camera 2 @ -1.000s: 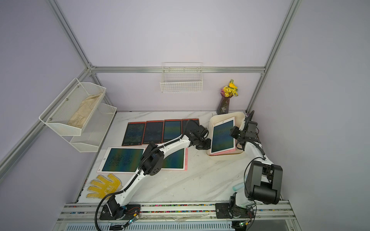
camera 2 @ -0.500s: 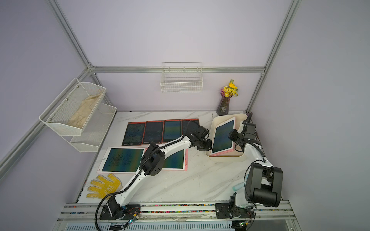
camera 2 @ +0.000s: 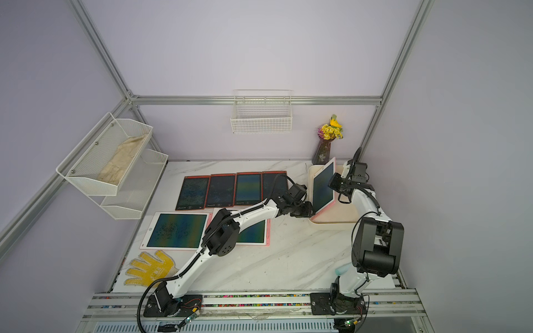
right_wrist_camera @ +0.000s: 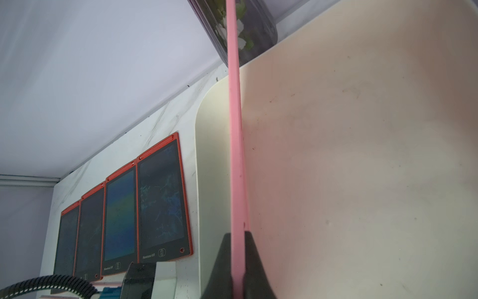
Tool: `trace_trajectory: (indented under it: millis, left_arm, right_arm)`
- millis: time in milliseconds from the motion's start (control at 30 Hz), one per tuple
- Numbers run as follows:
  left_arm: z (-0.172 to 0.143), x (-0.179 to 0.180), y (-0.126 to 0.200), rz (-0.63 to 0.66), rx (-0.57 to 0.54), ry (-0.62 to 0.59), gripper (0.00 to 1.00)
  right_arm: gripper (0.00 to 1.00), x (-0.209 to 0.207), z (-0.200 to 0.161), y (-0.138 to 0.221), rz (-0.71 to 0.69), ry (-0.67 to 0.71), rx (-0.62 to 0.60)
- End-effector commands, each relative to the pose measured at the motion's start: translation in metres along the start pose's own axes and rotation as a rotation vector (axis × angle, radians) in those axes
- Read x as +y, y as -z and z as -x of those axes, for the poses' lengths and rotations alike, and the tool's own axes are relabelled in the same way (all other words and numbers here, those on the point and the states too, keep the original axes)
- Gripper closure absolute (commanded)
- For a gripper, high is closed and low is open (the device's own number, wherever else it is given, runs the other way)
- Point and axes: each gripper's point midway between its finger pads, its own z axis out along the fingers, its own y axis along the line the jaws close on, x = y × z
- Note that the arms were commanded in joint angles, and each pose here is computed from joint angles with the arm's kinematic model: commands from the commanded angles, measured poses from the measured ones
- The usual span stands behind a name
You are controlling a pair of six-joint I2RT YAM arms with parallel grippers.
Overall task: Take out the writing tablet from the storage box
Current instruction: Pick up the writing tablet from the storage box.
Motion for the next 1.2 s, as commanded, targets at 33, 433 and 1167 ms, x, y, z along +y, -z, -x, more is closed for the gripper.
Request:
trace_trajectory:
  millis: [33,433,1167]
  left_arm:
    - [-0.009,-0.073,0.008,-0.216,0.011,-0.085,0.58]
    - [-0.023,-0.112,0.002,-0.327,-0.014,-0.11,0.5]
    - [-0.008,-0.107,0.062,-0.271,-0.103,-0.223,0.29]
  right_arm:
    - [1.0,-0.003,0.011,0.019,-0.073,-0.006,-0.028]
    - [1.0,-0.001,0.059,0.062,-0.127,-0.011,-0.178]
    - [1.0,0.02,0.094,0.088,-0.11,0.0,-0.245]
